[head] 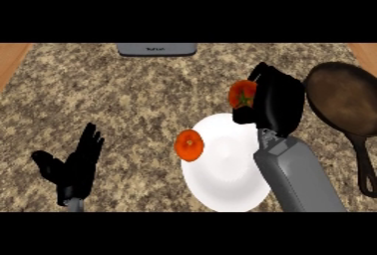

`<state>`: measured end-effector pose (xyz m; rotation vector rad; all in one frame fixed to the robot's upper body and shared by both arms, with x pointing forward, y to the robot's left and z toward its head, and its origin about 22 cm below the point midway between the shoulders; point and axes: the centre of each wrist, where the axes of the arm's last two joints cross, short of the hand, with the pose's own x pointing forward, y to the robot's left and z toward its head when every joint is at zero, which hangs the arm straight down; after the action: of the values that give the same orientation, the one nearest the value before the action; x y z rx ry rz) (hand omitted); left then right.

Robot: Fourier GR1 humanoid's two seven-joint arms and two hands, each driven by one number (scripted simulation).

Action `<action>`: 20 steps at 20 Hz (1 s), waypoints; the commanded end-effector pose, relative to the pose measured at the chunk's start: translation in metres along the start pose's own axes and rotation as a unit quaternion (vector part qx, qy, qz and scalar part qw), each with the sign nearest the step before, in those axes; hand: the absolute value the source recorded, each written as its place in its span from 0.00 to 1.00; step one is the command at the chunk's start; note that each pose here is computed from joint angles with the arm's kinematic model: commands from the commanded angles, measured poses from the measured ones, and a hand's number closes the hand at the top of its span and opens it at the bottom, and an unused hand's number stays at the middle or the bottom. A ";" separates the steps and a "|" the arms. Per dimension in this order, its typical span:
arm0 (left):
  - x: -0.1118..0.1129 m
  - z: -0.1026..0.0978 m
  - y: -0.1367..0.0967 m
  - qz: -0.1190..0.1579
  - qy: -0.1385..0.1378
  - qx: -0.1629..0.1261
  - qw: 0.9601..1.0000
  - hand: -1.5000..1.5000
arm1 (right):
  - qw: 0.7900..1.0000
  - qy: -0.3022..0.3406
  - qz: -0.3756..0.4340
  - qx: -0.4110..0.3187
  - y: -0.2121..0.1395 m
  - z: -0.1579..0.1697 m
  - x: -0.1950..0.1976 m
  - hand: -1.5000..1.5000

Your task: Pick the tomato from the plate and place it in the pan

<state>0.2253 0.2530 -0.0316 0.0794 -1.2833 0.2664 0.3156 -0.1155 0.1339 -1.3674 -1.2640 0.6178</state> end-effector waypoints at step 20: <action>-0.016 0.001 -0.007 -0.008 0.024 -0.009 1.000 0.50 | 0.991 0.105 0.002 -0.086 -0.004 -0.150 -0.189 1.00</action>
<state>0.2259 0.2489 -0.0308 0.0692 -1.3025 0.2498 0.3862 -0.2997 0.1294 -1.4856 -1.2081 0.3639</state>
